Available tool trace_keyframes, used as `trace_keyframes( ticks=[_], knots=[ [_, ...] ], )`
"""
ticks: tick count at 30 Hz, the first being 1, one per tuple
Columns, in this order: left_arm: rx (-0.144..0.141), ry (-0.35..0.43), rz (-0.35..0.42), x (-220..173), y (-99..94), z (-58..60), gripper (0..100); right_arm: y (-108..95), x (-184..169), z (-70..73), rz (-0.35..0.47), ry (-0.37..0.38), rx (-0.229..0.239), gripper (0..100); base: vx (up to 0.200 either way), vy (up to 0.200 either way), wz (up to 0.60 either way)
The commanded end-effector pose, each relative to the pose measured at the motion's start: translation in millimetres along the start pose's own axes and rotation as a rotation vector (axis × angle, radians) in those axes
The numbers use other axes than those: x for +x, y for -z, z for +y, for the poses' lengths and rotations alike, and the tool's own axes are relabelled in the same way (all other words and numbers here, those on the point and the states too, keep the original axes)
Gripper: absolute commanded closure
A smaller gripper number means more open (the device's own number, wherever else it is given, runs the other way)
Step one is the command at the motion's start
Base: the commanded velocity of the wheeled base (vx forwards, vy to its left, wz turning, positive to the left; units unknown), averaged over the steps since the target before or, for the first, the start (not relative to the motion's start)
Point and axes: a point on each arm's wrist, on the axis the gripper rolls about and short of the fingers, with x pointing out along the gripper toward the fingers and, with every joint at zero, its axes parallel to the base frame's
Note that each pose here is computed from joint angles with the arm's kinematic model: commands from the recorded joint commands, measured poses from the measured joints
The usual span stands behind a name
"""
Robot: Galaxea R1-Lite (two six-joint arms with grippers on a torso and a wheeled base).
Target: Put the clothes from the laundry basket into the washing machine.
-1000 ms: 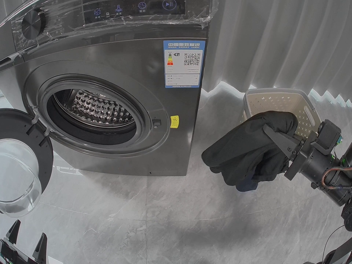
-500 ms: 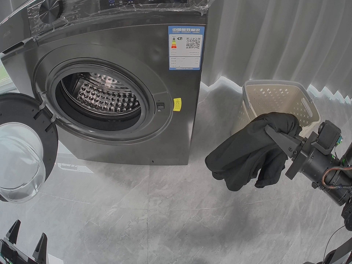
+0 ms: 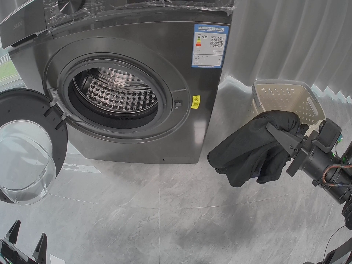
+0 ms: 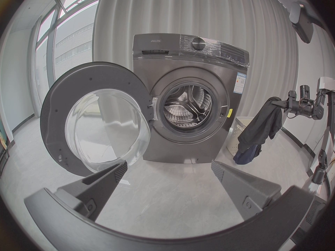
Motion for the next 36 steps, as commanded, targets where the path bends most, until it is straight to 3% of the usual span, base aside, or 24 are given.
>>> trace_keyframes(
  ticks=[1,7,18,33,36],
  knots=[
    [0.000,-0.001,0.007,0.5,4.7,0.3,0,-1.3,-0.4,-5.4,-0.006,0.026,-0.005,100,0.000,0.200,0.00],
    [-0.001,-0.002,0.005,0.4,4.7,0.2,0,-1.7,-0.2,-5.7,-0.008,0.027,-0.005,100,0.000,0.200,0.00],
    [0.002,-0.001,0.007,0.5,4.7,0.3,0,0.0,-0.3,-6.2,0.000,0.030,-0.005,100,0.000,0.000,0.00],
    [0.000,-0.002,0.007,0.5,4.7,0.2,0,-1.1,-0.6,-6.4,-0.005,0.031,-0.006,100,0.000,0.200,0.00],
    [0.002,-0.002,0.005,0.4,4.7,0.2,0,-0.4,-1.1,-6.5,-0.002,0.031,-0.006,100,0.000,0.000,0.00]
  ],
)
